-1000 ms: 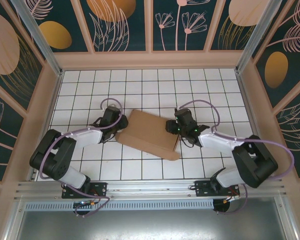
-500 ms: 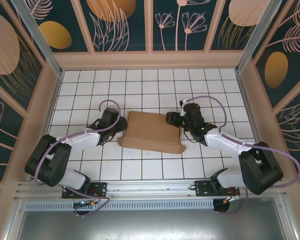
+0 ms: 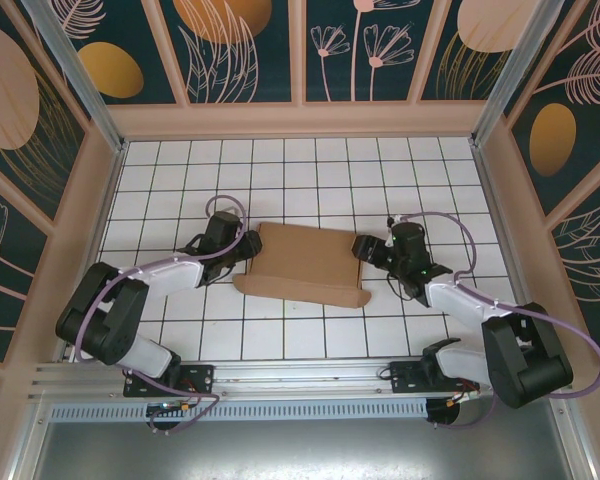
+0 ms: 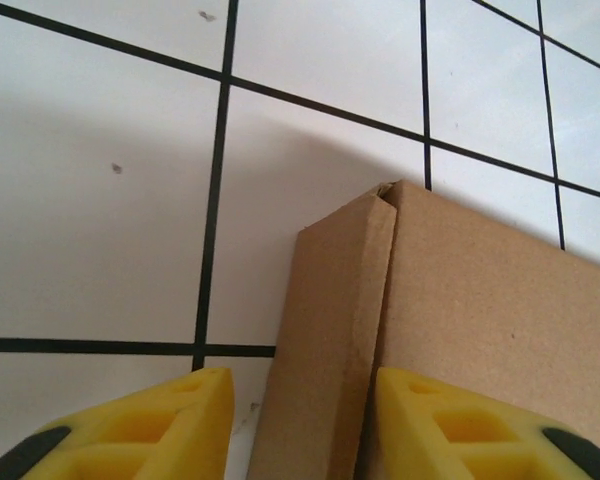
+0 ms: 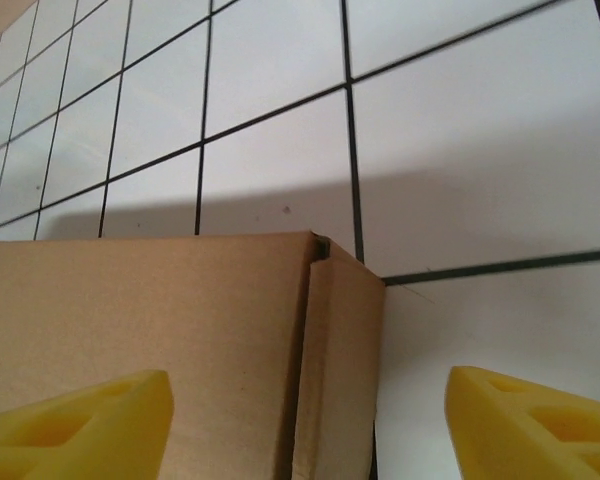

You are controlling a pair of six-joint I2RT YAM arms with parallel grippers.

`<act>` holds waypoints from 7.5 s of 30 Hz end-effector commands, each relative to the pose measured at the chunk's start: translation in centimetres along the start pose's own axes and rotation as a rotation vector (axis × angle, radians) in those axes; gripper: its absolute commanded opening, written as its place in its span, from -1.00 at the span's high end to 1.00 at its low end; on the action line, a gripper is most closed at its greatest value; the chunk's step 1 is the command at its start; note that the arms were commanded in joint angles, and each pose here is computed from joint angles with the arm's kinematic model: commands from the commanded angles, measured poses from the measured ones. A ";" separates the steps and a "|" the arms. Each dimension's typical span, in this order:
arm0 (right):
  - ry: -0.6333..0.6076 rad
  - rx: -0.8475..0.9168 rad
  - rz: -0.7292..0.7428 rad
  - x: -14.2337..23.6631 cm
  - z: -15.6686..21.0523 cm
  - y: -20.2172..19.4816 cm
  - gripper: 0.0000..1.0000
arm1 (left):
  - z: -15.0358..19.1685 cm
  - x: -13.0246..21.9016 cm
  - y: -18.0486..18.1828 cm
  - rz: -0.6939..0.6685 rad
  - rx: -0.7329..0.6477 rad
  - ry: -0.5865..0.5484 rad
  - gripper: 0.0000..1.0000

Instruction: Fold the paper box

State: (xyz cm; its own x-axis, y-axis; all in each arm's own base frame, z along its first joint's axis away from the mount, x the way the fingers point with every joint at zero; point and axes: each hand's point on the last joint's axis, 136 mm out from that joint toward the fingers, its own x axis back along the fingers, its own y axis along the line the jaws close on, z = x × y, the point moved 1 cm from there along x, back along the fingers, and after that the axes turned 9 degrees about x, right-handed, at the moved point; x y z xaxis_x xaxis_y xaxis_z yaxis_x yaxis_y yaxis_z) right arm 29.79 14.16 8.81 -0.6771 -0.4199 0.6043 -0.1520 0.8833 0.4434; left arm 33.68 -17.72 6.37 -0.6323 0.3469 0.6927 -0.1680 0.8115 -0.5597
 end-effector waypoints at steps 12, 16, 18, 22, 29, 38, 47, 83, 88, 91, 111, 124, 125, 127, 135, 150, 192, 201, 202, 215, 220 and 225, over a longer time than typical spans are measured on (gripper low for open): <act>0.066 -0.210 -0.172 -1.2 2.1 -0.5 -0.69 | 3.4 -0.9 4.3 0.076 0.201 0.116 0.77; 0.083 -0.268 -0.269 -1.3 2.1 0.2 -0.75 | 3.3 -0.5 5.8 0.111 0.291 0.127 0.85; 0.107 -0.277 -0.324 -1.5 2.3 0.9 -0.75 | 3.5 -0.6 6.4 0.113 0.311 0.141 0.85; 0.161 -0.300 -0.475 -1.5 2.8 3.0 -0.76 | 4.2 -1.0 6.8 0.111 0.327 0.171 0.88; 0.268 -0.352 -0.594 -2.3 4.5 4.5 -0.80 | 4.2 -1.4 7.7 0.089 0.339 0.180 0.94; 0.267 -0.318 -0.643 -1.8 4.2 6.0 -0.28 | 3.4 -1.5 7.1 0.090 0.341 0.176 0.90; 0.229 -0.316 -0.557 -1.6 4.4 5.2 -0.20 | 0.7 0.2 5.9 0.059 0.330 0.102 0.43; -0.416 -0.346 -0.648 6.0 -6.7 11.5 -0.02 | 1.6 7.5 -10.3 0.290 0.556 0.296 -0.10; -0.452 -0.347 -0.631 6.4 -7.2 11.2 -0.01 | 1.8 7.8 -9.9 0.284 0.557 0.292 -0.15; -0.462 -0.350 -0.645 6.5 -7.6 11.5 -0.01 | 1.9 7.8 -10.0 0.287 0.559 0.294 -0.18; -0.245 -0.600 -1.023 8.4 -7.3 15.7 0.08 | -2.4 10.4 -12.5 0.423 0.422 0.046 -0.25; -0.089 -0.581 -1.091 8.5 -6.4 18.4 0.07 | -3.7 11.0 -13.3 0.419 0.345 -0.008 -0.26; -0.087 -0.582 -1.094 8.6 -6.5 18.5 0.07 | -3.4 10.8 -13.1 0.416 0.350 0.002 -0.27; -0.084 -0.581 -1.101 8.8 -6.7 18.7 0.07 | -2.8 10.2 -12.8 0.409 0.360 0.028 -0.27; -0.013 -0.506 -1.189 9.9 -6.9 21.2 0.09 | -2.6 9.2 -12.3 0.367 0.337 0.029 -0.29; -0.384 -0.288 -0.652 8.8 -10.3 15.2 0.21 | -1.7 12.3 -16.8 0.519 0.348 0.174 -0.29; -0.021 -0.550 -0.617 2.1 -5.4 11.9 0.17 | -1.2 11.8 -17.5 0.359 0.042 0.011 -0.29; 0.072 -0.598 -0.558 -0.7 -1.0 9.9 0.05 | -1.1 12.3 -14.9 0.248 -0.112 -0.019 -0.30; 0.060 -0.575 -0.524 -1.0 -0.4 9.4 0.01 | -1.0 12.1 -14.8 0.241 -0.111 -0.019 -0.29; 0.039 -0.471 -0.076 -2.2 4.5 1.2 -0.77 | 0.4 10.3 -14.1 0.217 -0.087 0.048 -0.29; -0.026 -0.348 0.096 -0.8 3.3 -1.9 -0.94 | 2.4 9.2 -13.2 0.225 -0.079 0.118 -0.26; -0.150 -0.025 0.076 0.3 -1.3 -0.3 -0.83 | 6.4 6.8 -12.0 0.236 -0.155 0.290 0.03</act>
State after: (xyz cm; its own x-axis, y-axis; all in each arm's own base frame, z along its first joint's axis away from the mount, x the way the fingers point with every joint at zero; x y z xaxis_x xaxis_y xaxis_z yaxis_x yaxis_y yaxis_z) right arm 28.53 14.17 6.71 -0.7183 -0.3754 0.5858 0.0699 0.7987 0.5976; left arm 27.81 -26.82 17.26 -0.5057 0.5814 0.6374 0.0401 0.7539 -0.6558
